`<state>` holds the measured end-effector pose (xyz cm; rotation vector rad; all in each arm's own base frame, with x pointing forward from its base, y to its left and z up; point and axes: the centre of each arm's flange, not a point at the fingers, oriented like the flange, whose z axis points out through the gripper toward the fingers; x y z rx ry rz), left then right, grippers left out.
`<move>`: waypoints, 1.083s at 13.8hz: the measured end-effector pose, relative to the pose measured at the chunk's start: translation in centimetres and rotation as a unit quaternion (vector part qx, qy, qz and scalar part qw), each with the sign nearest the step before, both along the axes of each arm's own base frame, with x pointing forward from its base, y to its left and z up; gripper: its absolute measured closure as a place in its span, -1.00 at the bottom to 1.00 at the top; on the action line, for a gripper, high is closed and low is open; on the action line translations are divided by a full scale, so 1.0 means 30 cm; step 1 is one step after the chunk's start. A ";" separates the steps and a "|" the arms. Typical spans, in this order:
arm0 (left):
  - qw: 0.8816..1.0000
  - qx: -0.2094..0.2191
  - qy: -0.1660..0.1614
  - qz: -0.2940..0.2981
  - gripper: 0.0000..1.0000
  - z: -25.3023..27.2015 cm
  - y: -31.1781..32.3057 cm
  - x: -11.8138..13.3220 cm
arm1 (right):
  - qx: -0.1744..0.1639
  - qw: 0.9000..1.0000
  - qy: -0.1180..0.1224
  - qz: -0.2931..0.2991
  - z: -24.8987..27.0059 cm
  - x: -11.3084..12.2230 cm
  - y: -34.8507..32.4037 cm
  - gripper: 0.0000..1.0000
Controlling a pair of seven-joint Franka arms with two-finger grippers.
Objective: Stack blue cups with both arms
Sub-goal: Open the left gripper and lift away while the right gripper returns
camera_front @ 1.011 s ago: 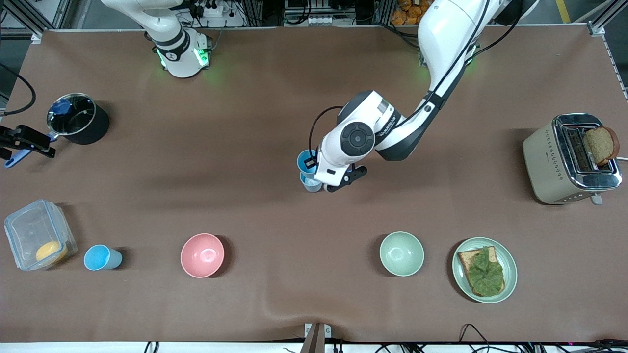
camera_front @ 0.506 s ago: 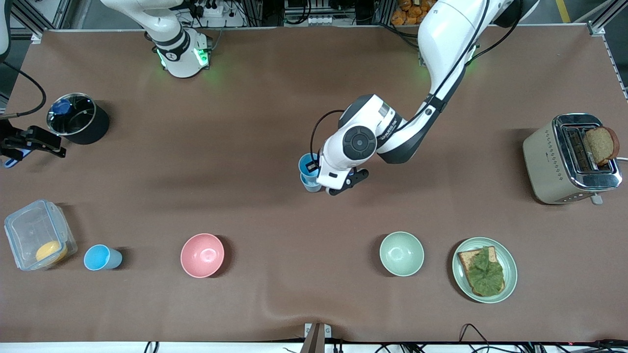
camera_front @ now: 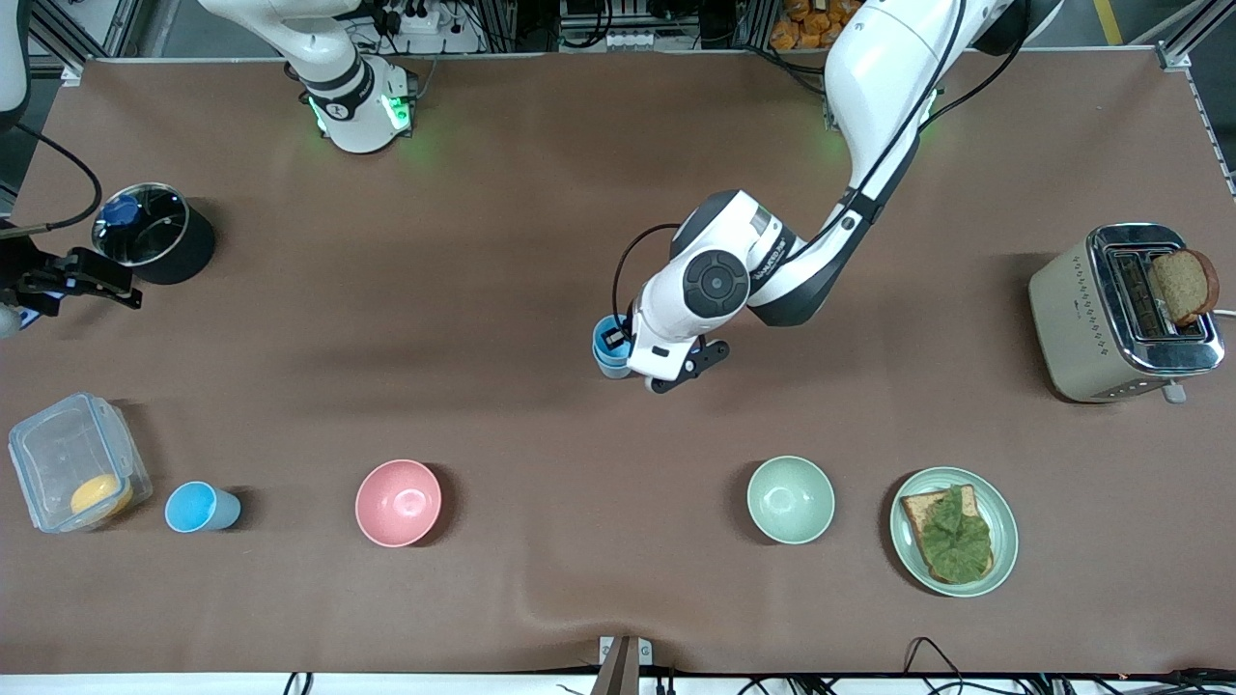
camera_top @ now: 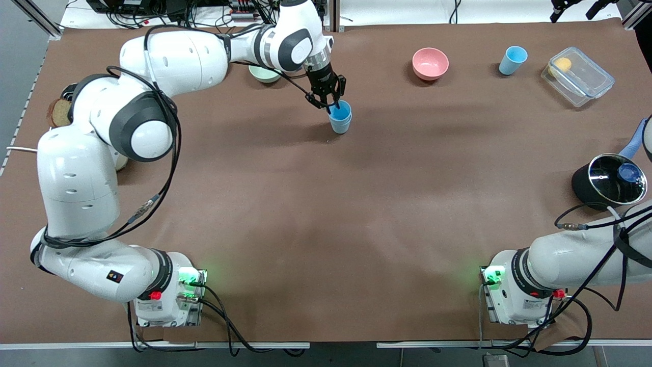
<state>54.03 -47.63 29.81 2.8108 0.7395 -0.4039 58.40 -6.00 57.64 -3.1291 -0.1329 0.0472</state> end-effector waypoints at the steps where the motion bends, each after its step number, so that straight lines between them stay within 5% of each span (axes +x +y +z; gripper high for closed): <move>1: 1.000 -0.003 -0.005 0.001 -0.03 0.011 -0.002 0.006 | 0.000 1.000 0.000 0.001 -0.002 0.001 0.004 -1.00; 3: 1.000 -0.002 -0.027 -0.003 -0.44 0.056 0.006 0.030 | 0.000 1.000 0.001 0.002 -0.005 0.002 0.008 -1.00; 6: 0.994 0.026 -0.103 -0.025 -1.00 0.202 0.051 0.082 | 0.000 1.000 0.006 0.003 -0.024 0.011 0.012 -1.00; 11: 0.979 0.069 -0.190 -0.020 -1.00 0.436 0.341 0.256 | 0.001 1.000 0.008 0.011 -0.034 0.018 0.041 -1.00; 15: 0.973 0.111 -0.200 -0.036 -1.00 0.549 0.616 0.349 | 0.001 1.000 0.009 0.012 -0.035 0.018 0.046 -1.00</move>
